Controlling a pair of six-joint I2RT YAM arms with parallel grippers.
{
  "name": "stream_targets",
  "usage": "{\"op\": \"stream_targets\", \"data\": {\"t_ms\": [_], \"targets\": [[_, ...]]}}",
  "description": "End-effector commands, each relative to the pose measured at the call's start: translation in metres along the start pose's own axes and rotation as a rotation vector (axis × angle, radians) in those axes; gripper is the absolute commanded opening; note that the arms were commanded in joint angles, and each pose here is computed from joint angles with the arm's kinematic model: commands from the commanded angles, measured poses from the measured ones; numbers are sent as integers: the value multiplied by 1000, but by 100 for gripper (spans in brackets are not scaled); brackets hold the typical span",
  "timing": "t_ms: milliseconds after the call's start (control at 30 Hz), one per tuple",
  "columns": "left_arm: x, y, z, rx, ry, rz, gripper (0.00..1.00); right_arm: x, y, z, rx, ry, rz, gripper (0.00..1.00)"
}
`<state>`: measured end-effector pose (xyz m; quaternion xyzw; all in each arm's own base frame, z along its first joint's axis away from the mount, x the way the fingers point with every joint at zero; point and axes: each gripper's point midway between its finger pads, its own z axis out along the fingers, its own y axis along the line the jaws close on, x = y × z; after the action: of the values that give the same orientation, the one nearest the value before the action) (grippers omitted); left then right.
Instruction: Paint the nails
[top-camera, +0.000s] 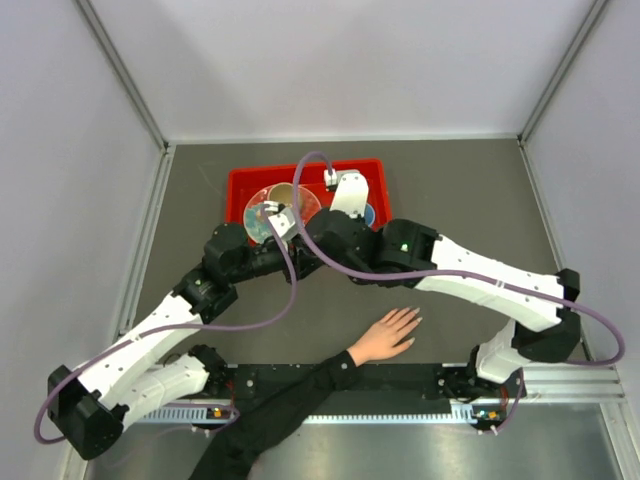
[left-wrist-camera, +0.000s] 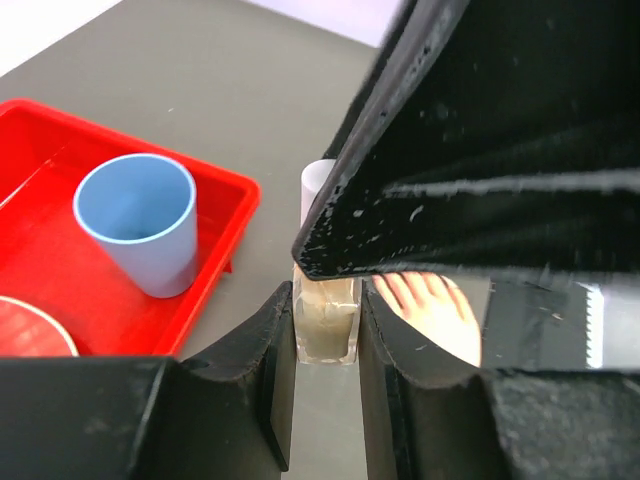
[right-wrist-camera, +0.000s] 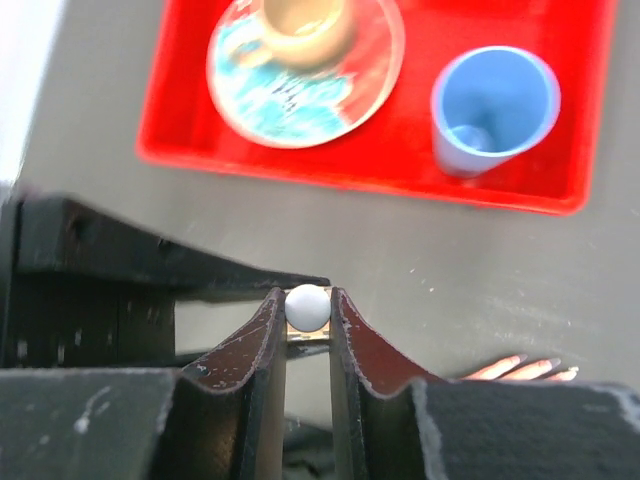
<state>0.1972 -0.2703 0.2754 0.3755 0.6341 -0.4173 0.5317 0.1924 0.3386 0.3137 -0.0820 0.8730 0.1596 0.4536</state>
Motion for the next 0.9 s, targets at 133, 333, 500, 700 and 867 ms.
{"op": "stream_targets", "data": {"t_ms": [133, 333, 500, 700, 867], "targets": [[-60, 19, 5, -95, -252, 120, 0, 3, 32, -12, -49, -29, 169, 11], [-45, 3, 1, -23, -153, 61, 0, -12, 29, -50, -256, -22, 17, 53], [-45, -12, 1, 60, -132, 64, 0, -33, 3, -84, -327, -93, -67, 90], [-40, -51, 3, 316, -76, 28, 0, -13, -2, -117, -591, -3, -324, 87], [-33, -96, -8, 673, 4, -74, 0, -9, 2, -138, -784, 7, -462, 58]]}}
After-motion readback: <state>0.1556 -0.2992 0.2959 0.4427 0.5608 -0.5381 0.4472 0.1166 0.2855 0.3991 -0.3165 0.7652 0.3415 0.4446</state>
